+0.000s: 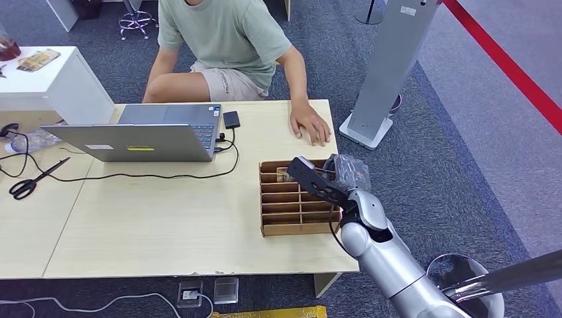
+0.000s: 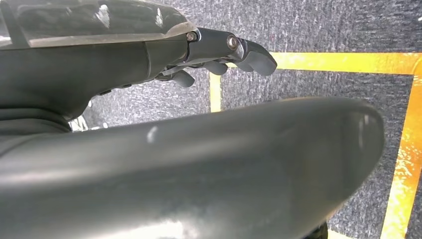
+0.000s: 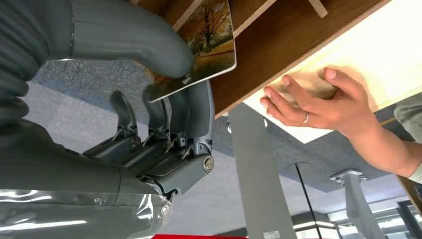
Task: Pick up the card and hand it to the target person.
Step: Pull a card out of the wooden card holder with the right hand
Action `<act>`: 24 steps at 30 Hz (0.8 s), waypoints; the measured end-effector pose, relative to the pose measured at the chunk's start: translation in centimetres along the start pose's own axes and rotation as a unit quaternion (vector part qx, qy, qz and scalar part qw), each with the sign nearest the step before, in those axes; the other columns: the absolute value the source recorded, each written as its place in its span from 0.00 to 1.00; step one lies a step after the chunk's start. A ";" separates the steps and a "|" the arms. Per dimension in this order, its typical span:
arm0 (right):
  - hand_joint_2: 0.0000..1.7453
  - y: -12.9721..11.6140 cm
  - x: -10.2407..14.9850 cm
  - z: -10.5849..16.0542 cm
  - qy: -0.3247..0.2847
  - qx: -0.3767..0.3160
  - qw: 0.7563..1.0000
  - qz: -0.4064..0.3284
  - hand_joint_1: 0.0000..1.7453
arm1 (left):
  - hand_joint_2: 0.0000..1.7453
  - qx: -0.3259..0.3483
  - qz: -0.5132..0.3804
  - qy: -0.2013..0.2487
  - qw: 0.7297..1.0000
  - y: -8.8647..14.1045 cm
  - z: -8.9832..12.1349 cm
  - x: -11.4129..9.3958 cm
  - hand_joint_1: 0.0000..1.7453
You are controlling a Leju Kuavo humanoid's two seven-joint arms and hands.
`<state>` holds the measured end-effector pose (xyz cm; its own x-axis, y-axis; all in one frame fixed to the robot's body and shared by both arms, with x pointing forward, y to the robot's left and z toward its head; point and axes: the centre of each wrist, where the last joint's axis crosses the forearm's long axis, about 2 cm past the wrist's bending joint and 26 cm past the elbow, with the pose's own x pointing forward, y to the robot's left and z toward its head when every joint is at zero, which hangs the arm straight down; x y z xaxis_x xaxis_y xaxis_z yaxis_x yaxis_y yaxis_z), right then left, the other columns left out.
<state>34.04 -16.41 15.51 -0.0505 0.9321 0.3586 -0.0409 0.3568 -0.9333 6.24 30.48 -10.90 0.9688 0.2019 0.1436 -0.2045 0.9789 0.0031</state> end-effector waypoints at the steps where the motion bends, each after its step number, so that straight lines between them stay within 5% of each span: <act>1: 1.00 0.0 0.0 0.0 0.000 0.000 1.000 -0.001 0.86 | 0.00 0.000 0.000 0.000 1.000 0.0 0.0 0.0 0.00; 12: 1.00 0.2 -0.1 0.3 -0.006 -0.015 1.000 -0.004 0.86 | 0.00 0.001 -0.004 -0.004 1.000 0.0 0.0 0.0 0.00; 24: 1.00 -1.0 0.0 3.3 -0.199 -0.245 0.948 -0.044 0.86 | 0.00 0.001 -0.006 -0.013 1.000 0.0 0.0 -0.1 0.00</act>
<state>30.83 -16.97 16.55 -0.4441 0.8356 0.3234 0.4012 0.5082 -0.7621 6.17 30.47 -10.91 0.9673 0.1884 0.1700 -0.1923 0.9813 0.0061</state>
